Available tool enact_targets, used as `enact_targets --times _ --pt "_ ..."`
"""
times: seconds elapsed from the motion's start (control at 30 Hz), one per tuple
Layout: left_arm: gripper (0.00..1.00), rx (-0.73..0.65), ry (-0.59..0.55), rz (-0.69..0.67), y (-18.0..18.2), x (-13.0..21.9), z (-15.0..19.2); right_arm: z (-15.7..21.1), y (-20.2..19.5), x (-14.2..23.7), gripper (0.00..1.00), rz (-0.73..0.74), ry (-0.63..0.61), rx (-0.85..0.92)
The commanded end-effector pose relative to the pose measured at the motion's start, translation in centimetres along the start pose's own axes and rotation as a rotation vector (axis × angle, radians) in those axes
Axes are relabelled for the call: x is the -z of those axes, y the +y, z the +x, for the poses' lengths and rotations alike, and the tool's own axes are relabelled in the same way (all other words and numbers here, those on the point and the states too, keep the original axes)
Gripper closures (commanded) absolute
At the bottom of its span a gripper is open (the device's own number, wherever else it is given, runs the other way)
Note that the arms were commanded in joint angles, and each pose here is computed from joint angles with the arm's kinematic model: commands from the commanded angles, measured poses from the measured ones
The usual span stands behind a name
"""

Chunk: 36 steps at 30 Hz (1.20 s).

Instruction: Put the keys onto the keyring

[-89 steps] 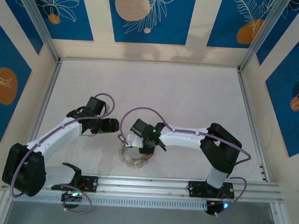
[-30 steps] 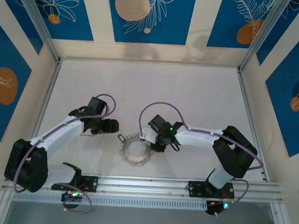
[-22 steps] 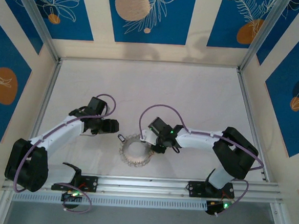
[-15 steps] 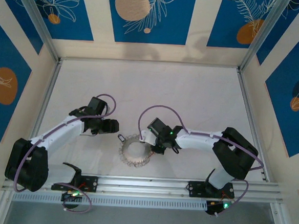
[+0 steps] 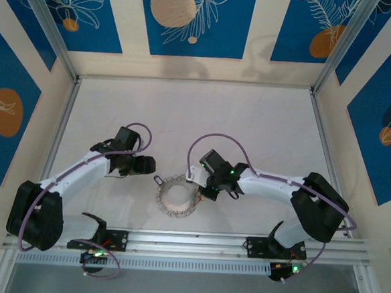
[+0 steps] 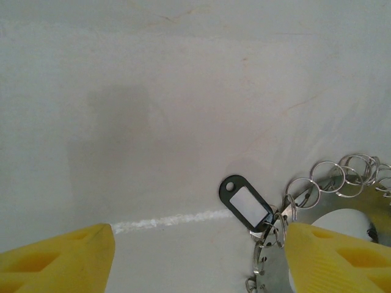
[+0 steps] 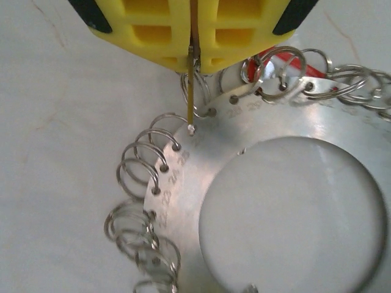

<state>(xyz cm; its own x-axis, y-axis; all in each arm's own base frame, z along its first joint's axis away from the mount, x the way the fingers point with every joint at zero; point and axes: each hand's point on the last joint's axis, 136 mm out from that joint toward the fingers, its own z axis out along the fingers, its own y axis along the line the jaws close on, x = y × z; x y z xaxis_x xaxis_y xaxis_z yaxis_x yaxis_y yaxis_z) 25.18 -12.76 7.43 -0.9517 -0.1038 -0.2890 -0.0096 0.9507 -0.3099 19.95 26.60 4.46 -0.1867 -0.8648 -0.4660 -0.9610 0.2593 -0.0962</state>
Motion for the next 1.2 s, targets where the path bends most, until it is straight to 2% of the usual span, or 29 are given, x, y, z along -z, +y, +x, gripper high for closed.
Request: enact_targets --times 0.0,0.27,0.63,1.17 --pt "0.27 -0.011 0.013 0.012 -0.1 0.3 -0.1 -0.8 0.9 1.2 1.00 -0.063 -0.075 -0.005" --pt "0.27 -0.016 0.000 0.070 -1.5 1.1 -0.9 -4.1 0.3 5.8 1.00 -0.112 -0.290 -0.078" --pt "0.28 -0.033 -0.050 0.107 -2.7 2.9 -2.1 -8.1 -1.4 12.0 1.00 -0.108 -0.495 -0.117" --pt "0.27 -0.040 -0.116 0.102 -2.7 5.1 -4.0 -11.1 -6.9 16.7 1.00 -0.007 -0.561 -0.150"
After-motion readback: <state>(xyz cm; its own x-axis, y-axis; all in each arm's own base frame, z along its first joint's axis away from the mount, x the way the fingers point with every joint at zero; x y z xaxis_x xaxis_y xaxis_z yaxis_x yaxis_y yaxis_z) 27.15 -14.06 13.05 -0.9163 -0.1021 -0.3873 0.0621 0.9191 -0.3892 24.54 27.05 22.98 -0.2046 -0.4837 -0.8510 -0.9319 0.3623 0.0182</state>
